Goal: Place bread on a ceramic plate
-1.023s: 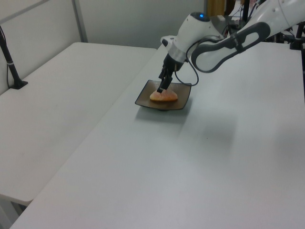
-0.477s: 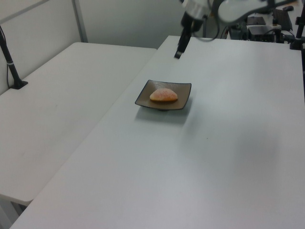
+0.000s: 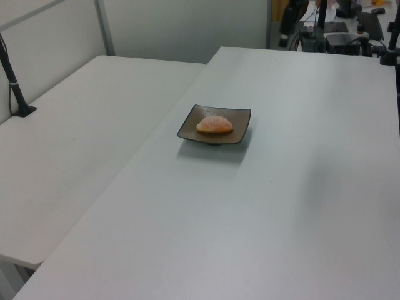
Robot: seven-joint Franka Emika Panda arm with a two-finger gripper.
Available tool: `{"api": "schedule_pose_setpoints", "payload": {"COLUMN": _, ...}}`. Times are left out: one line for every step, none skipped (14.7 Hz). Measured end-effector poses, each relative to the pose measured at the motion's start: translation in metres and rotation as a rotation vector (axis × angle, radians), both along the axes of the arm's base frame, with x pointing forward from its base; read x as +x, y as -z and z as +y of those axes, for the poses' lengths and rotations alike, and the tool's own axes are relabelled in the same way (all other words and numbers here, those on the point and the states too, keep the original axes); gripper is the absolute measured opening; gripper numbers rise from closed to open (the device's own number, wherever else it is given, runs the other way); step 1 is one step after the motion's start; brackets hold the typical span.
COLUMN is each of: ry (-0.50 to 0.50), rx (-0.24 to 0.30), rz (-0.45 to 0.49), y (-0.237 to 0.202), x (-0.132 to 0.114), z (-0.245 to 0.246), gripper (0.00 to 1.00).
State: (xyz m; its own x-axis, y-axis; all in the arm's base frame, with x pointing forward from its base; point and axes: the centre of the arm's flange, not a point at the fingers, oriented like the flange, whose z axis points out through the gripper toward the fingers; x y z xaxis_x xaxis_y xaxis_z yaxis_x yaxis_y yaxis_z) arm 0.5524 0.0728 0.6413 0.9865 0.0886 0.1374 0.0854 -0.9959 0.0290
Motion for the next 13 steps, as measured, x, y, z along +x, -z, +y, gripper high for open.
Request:
{"api": "schedule_pose_setpoints", "payload": {"ry": 0.014, "rx": 0.0, "rz": 0.04, "y": -0.004, "x": -0.012, "z": -0.001, "gripper": 1.0}}
{"api": "schedule_pose_setpoints", "payload": {"ry": 0.028, "rx": 0.004, "rz": 0.075, "y": -0.006, "x": -0.022, "z": -0.002, "gripper": 1.0}}
{"api": "schedule_pose_setpoints", "payload": {"ry": 0.048, "rx": 0.012, "rz": 0.103, "y": -0.007, "x": -0.029, "z": -0.001, "gripper": 1.0}}
{"api": "schedule_pose_setpoints", "payload": {"ry": 0.064, "rx": 0.02, "rz": 0.122, "y": -0.008, "x": -0.035, "z": -0.001, "gripper": 1.0}}
{"api": "schedule_pose_setpoints", "payload": {"ry": 0.075, "rx": 0.022, "rz": 0.137, "y": -0.006, "x": -0.039, "z": -0.001, "gripper": 1.0}}
{"api": "schedule_pose_setpoints", "payload": {"ry": 0.078, "rx": 0.022, "rz": 0.152, "y": -0.002, "x": -0.041, "z": 0.0, "gripper": 1.0}}
{"api": "schedule_pose_setpoints", "payload": {"ry": 0.074, "rx": 0.022, "rz": 0.166, "y": 0.004, "x": -0.042, "z": 0.002, "gripper": 1.0}}
{"api": "schedule_pose_setpoints", "payload": {"ry": 0.068, "rx": 0.019, "rz": 0.18, "y": 0.011, "x": -0.043, "z": 0.006, "gripper": 1.0}}
{"api": "schedule_pose_setpoints", "payload": {"ry": 0.062, "rx": 0.016, "rz": 0.193, "y": 0.017, "x": -0.044, "z": 0.009, "gripper": 1.0}}
{"api": "schedule_pose_setpoints", "payload": {"ry": 0.058, "rx": 0.014, "rz": 0.199, "y": 0.021, "x": -0.045, "z": 0.012, "gripper": 1.0}}
{"api": "schedule_pose_setpoints", "payload": {"ry": 0.05, "rx": 0.017, "rz": 0.185, "y": 0.022, "x": -0.043, "z": 0.013, "gripper": 1.0}}
{"api": "schedule_pose_setpoints", "payload": {"ry": 0.033, "rx": 0.022, "rz": 0.154, "y": 0.021, "x": -0.039, "z": 0.013, "gripper": 1.0}}
{"api": "schedule_pose_setpoints", "payload": {"ry": 0.01, "rx": 0.026, "rz": 0.118, "y": 0.021, "x": -0.034, "z": 0.014, "gripper": 1.0}}
